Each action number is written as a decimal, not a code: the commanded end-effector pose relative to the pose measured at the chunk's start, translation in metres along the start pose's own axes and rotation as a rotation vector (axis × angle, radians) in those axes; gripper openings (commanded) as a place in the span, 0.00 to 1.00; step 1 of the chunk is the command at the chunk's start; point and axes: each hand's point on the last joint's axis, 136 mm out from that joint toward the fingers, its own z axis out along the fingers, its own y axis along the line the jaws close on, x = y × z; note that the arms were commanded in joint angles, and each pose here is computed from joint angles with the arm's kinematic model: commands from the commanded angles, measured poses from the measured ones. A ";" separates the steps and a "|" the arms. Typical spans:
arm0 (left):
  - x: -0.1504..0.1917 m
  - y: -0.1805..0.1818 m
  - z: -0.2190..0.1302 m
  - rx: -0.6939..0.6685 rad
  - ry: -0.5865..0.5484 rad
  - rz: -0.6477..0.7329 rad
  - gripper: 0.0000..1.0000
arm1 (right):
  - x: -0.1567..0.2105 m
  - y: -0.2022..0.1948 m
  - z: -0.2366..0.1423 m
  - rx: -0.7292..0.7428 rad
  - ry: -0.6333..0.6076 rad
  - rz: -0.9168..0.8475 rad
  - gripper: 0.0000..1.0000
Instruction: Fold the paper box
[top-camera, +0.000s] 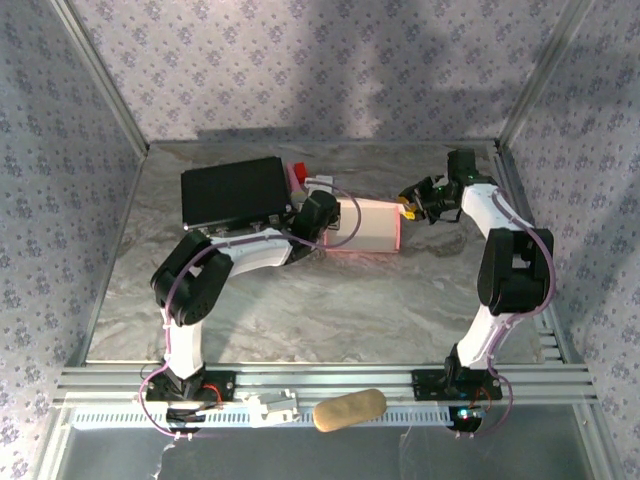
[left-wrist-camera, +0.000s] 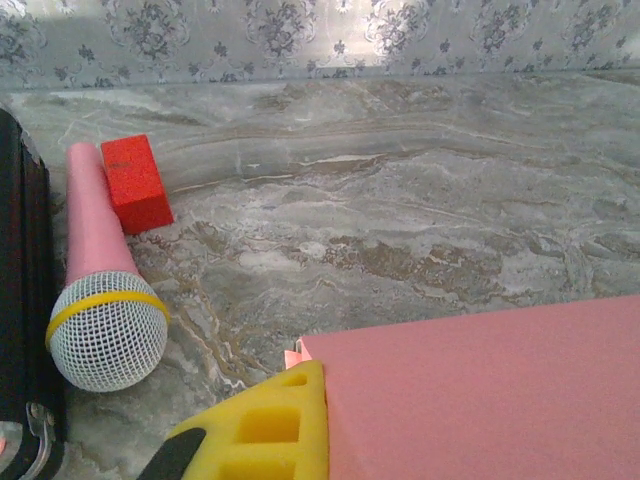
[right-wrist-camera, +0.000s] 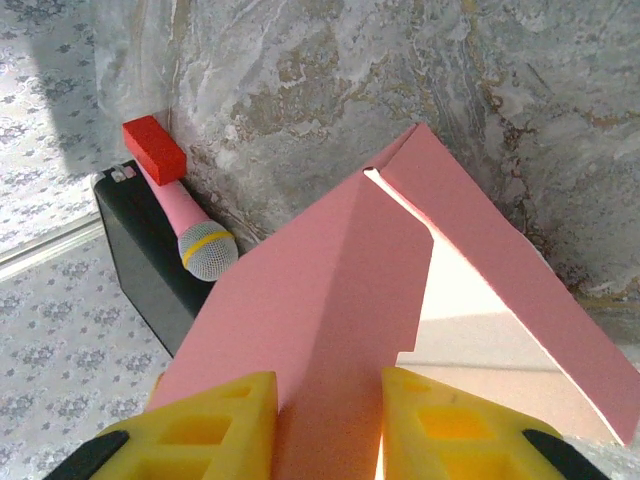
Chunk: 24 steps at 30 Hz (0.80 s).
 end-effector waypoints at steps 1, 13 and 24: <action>-0.040 -0.028 -0.021 0.111 -0.027 -0.036 0.00 | 0.021 0.018 -0.011 -0.034 0.057 -0.057 0.30; -0.052 -0.036 -0.028 0.141 -0.011 -0.039 0.00 | 0.025 0.030 -0.016 -0.069 0.065 -0.044 0.30; -0.047 -0.044 -0.023 0.176 0.008 -0.049 0.00 | 0.032 0.041 -0.005 -0.110 0.096 -0.019 0.36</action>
